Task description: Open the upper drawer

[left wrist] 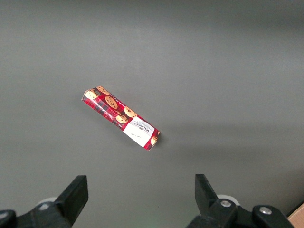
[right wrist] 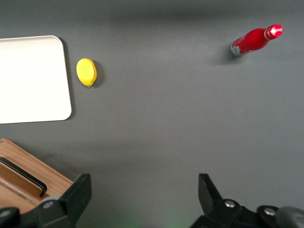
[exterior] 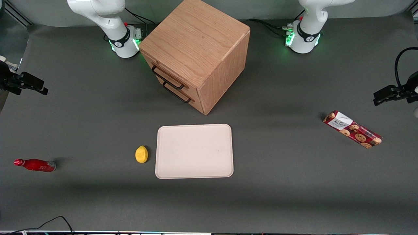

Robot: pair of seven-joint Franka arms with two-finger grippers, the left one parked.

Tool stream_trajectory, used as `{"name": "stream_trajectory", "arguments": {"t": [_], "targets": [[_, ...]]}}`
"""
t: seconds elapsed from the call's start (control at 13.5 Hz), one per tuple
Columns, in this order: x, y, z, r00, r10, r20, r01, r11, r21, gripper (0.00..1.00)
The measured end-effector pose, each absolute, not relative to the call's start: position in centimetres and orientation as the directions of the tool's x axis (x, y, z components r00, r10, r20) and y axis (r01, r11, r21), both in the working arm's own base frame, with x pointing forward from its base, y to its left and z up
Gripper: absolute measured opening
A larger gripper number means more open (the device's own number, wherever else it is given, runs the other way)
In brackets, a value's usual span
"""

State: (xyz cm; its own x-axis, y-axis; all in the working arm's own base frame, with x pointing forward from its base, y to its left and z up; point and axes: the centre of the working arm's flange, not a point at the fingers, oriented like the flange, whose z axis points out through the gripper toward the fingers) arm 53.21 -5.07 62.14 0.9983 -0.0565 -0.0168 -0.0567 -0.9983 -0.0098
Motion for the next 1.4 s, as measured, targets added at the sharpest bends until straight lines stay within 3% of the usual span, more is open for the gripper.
{"name": "stream_trajectory", "arguments": {"t": [0.81, 1.03, 1.4], "targets": [[53.3, -3.8, 62.1, 0.999, -0.033, -0.022, -0.034, -0.999, -0.009, 1.0], [53.0, 1.1, 62.1, 0.997, 0.055, -0.05, 0.055, -0.998, -0.006, 1.0], [51.6, 12.3, 62.5, 0.964, 0.261, -0.044, 0.261, -0.965, -0.004, 1.0]]}}
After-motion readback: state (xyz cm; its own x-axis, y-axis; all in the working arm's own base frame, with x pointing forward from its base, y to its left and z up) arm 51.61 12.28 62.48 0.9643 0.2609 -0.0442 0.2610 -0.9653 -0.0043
